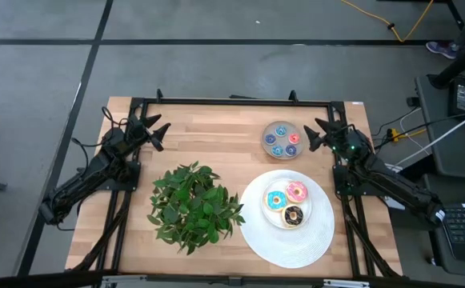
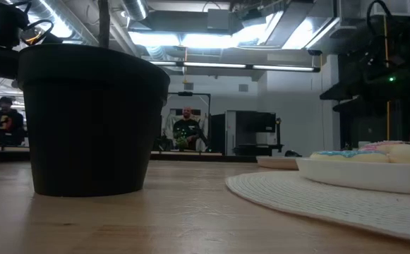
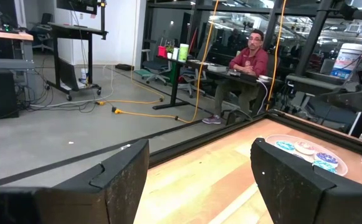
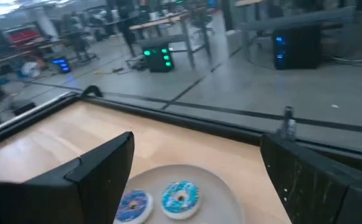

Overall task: Pick & Place donuts
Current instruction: Return to Home Position

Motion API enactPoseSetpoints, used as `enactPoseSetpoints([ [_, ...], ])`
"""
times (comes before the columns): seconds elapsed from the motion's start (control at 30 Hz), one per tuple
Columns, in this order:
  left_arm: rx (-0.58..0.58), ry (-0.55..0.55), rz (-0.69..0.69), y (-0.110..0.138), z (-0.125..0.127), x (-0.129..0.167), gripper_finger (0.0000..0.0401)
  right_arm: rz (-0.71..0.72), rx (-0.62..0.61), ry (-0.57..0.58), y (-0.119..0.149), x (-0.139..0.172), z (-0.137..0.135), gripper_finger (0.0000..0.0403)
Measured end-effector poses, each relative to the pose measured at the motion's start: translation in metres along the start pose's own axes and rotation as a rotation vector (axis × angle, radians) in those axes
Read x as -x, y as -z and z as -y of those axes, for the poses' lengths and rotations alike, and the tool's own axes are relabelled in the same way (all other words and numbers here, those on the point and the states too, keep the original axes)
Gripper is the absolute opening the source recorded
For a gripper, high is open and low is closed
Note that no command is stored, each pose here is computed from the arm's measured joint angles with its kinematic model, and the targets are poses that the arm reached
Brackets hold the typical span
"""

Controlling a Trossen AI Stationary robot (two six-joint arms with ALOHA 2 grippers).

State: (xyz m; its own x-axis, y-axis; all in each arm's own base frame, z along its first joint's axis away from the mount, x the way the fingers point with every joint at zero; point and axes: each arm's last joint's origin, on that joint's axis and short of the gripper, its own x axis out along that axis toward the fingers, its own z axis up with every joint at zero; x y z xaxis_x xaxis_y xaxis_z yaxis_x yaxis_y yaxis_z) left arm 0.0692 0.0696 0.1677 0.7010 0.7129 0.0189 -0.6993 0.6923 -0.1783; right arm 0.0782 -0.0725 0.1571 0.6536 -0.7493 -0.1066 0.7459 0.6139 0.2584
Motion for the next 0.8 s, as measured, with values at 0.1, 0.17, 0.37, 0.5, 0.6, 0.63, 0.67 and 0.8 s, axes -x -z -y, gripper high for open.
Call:
enactPoseSetpoints([
  [0.1, 0.0, 0.0, 0.0, 0.0, 0.0, 0.0, 0.027, 0.006, 0.035, -0.057, -0.001, 0.002, -0.002, 0.0349],
  [0.17, 0.0, 0.0, 0.0, 0.0, 0.0, 0.0, 0.027, 0.01, 0.074, -0.101, -0.002, 0.003, -0.003, 0.0349],
  [0.37, 0.0, 0.0, 0.0, 0.0, 0.0, 0.0, 0.027, 0.049, 0.097, -0.161, -0.005, 0.007, -0.005, 0.0349],
  [0.5, 0.0, 0.0, 0.0, 0.0, 0.0, 0.0, 0.027, 0.082, 0.105, -0.168, -0.007, 0.01, -0.005, 0.0349],
  [0.6, 0.0, 0.0, 0.0, 0.0, 0.0, 0.0, 0.027, 0.106, 0.129, -0.171, -0.009, 0.011, -0.005, 0.0349],
  [0.63, 0.0, 0.0, 0.0, 0.0, 0.0, 0.0, 0.027, 0.107, 0.141, -0.171, -0.009, 0.011, -0.005, 0.0349],
  [0.67, 0.0, 0.0, 0.0, 0.0, 0.0, 0.0, 0.027, 0.104, 0.144, -0.17, -0.009, 0.011, -0.005, 0.0349],
  [0.8, 0.0, 0.0, 0.0, 0.0, 0.0, 0.0, 0.027, 0.104, 0.146, -0.17, -0.009, 0.011, -0.005, 0.0349],
])
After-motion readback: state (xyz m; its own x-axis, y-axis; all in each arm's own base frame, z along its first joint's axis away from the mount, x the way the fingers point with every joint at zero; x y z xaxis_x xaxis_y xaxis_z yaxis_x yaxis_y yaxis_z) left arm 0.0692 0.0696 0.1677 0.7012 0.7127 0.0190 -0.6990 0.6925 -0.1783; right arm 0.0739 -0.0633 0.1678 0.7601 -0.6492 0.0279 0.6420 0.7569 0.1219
